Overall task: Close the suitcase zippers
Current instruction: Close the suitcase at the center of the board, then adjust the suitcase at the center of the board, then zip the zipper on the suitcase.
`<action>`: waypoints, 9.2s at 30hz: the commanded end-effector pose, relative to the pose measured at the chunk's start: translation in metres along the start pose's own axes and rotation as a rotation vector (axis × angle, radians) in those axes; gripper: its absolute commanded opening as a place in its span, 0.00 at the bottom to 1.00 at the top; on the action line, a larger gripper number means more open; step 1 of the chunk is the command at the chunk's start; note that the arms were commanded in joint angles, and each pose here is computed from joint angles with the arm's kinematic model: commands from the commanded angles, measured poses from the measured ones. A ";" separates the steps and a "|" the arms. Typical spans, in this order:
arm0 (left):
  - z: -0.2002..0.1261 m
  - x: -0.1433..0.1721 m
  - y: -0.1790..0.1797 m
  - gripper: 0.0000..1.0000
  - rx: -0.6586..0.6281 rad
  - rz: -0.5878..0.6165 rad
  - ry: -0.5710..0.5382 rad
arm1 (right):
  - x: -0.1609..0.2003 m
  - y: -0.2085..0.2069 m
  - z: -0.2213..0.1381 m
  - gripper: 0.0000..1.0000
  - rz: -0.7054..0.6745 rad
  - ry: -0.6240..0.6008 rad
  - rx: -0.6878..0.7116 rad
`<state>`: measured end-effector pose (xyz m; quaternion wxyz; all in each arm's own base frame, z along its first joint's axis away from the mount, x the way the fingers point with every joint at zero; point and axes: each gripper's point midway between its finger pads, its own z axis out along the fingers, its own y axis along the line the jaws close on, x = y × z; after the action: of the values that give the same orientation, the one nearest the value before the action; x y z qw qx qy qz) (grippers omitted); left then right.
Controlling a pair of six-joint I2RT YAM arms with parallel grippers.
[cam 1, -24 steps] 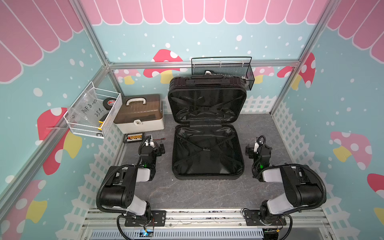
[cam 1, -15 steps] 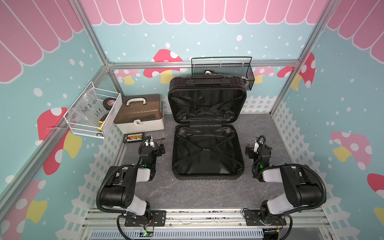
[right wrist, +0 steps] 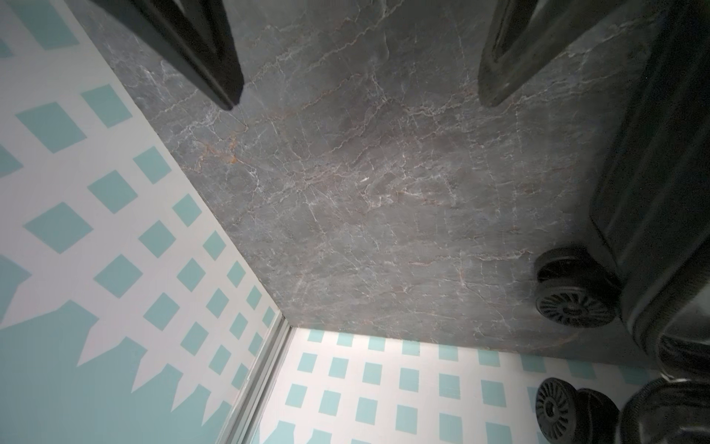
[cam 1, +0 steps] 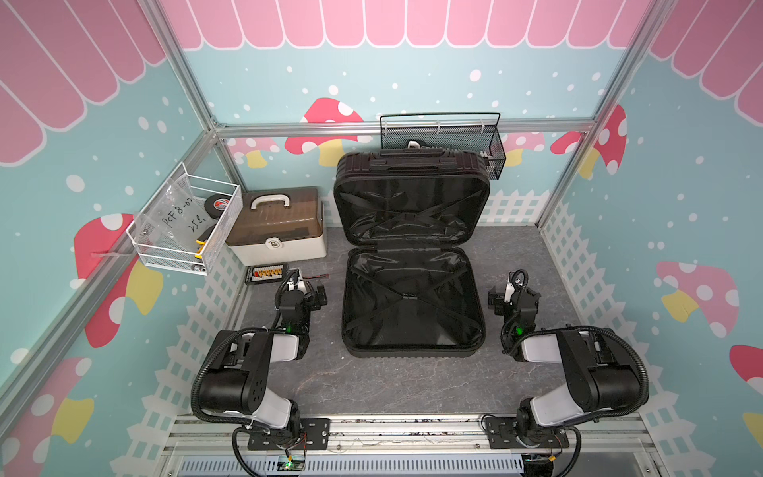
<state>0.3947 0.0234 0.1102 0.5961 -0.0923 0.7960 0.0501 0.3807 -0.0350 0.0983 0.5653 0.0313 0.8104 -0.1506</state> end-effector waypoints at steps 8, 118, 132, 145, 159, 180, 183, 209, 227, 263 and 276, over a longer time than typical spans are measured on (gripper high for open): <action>-0.048 -0.061 0.023 1.00 -0.139 -0.251 0.036 | -0.082 -0.012 -0.022 0.99 0.096 -0.028 -0.027; -0.180 -0.097 -0.076 0.89 -0.108 -0.463 0.566 | -0.009 0.128 -0.115 0.64 0.217 0.219 -0.620; -0.201 -0.063 -0.131 0.87 -0.071 -0.539 0.740 | -0.030 0.183 -0.127 0.66 0.060 0.155 -0.709; -0.179 -0.011 -0.167 0.69 -0.119 -0.535 0.892 | -0.062 0.142 -0.133 0.66 -0.002 0.054 -0.532; -0.134 -0.025 -0.170 0.30 0.047 -0.275 0.864 | -0.111 0.073 -0.139 0.74 -0.096 0.002 -0.331; -0.036 -0.077 -0.190 0.47 0.400 0.009 0.772 | -0.111 0.054 -0.146 0.74 -0.047 0.040 -0.393; -0.028 -0.069 -0.192 0.57 0.376 -0.010 0.794 | -0.111 0.055 -0.147 0.74 -0.043 0.040 -0.398; 0.014 -0.134 -0.138 0.21 0.345 -0.092 0.709 | -0.095 0.064 -0.154 0.75 -0.052 0.082 -0.484; 0.034 -0.154 -0.113 0.20 0.313 -0.061 0.706 | -0.009 0.099 -0.134 0.60 0.139 0.281 -0.573; 0.055 -0.137 -0.103 0.20 0.261 -0.085 0.759 | 0.018 0.186 -0.146 0.42 0.068 0.046 -1.093; 0.056 -0.136 -0.103 0.20 0.255 -0.087 0.762 | 0.027 0.185 -0.157 0.35 0.126 0.071 -1.125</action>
<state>0.4884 -0.0671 0.2017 0.2198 -0.0274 0.9689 -0.1106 0.2768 0.1754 0.0844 0.4814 -0.2094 0.7886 0.3201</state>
